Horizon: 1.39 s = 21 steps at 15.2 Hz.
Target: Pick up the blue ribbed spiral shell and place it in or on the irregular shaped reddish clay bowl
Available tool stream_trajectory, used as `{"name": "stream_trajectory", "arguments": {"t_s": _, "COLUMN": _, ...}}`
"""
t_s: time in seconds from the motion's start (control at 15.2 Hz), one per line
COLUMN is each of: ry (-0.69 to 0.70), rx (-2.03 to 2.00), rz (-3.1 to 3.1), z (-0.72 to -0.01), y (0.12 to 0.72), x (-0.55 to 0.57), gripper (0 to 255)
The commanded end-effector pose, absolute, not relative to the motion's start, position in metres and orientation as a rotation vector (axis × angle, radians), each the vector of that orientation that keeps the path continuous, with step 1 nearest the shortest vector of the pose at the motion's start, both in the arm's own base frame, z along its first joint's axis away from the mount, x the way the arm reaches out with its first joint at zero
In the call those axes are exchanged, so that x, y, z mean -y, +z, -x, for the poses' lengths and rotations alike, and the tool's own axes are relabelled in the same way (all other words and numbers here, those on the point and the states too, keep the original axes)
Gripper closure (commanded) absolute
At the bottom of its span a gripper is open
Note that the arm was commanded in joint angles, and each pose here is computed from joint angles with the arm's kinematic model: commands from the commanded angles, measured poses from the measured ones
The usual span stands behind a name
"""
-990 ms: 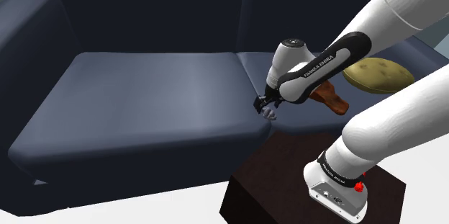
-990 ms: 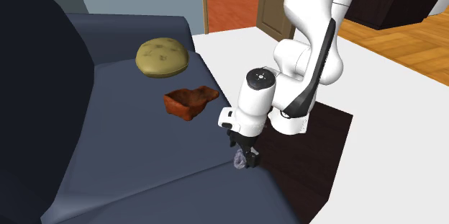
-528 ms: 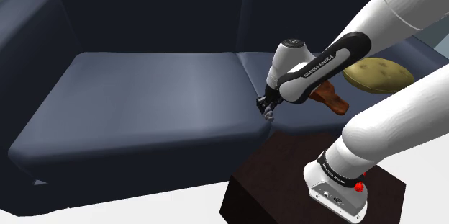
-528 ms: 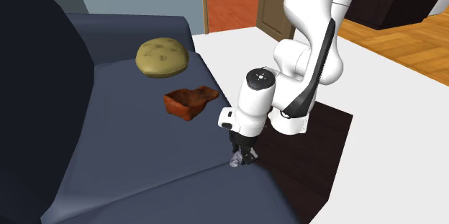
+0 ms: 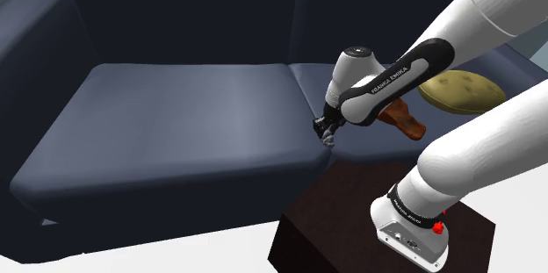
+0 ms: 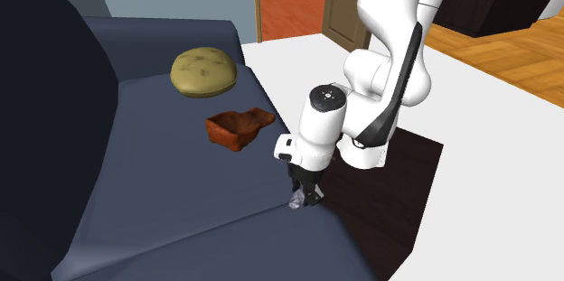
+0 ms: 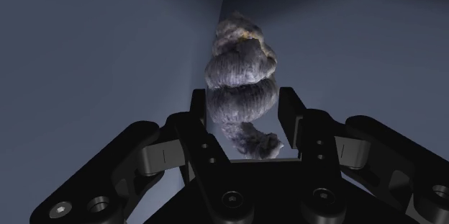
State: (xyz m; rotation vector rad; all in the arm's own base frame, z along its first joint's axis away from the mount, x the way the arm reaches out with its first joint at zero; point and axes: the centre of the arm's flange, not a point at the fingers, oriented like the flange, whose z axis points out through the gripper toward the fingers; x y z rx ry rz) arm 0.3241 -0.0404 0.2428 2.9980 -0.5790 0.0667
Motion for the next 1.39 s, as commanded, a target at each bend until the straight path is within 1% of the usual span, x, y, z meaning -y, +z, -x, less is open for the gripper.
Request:
{"name": "stream_trajectory", "arguments": {"t_s": 0.0, "ry": 0.066, "rx": 0.579, "rz": -2.998, "z": -0.324, "y": 0.251, "x": 0.041, "gripper": 255}}
{"name": "stream_trajectory", "arguments": {"t_s": 1.32, "ry": 0.066, "rx": 0.579, "rz": -2.998, "z": -0.324, "y": 0.356, "x": 0.041, "gripper": 255}}
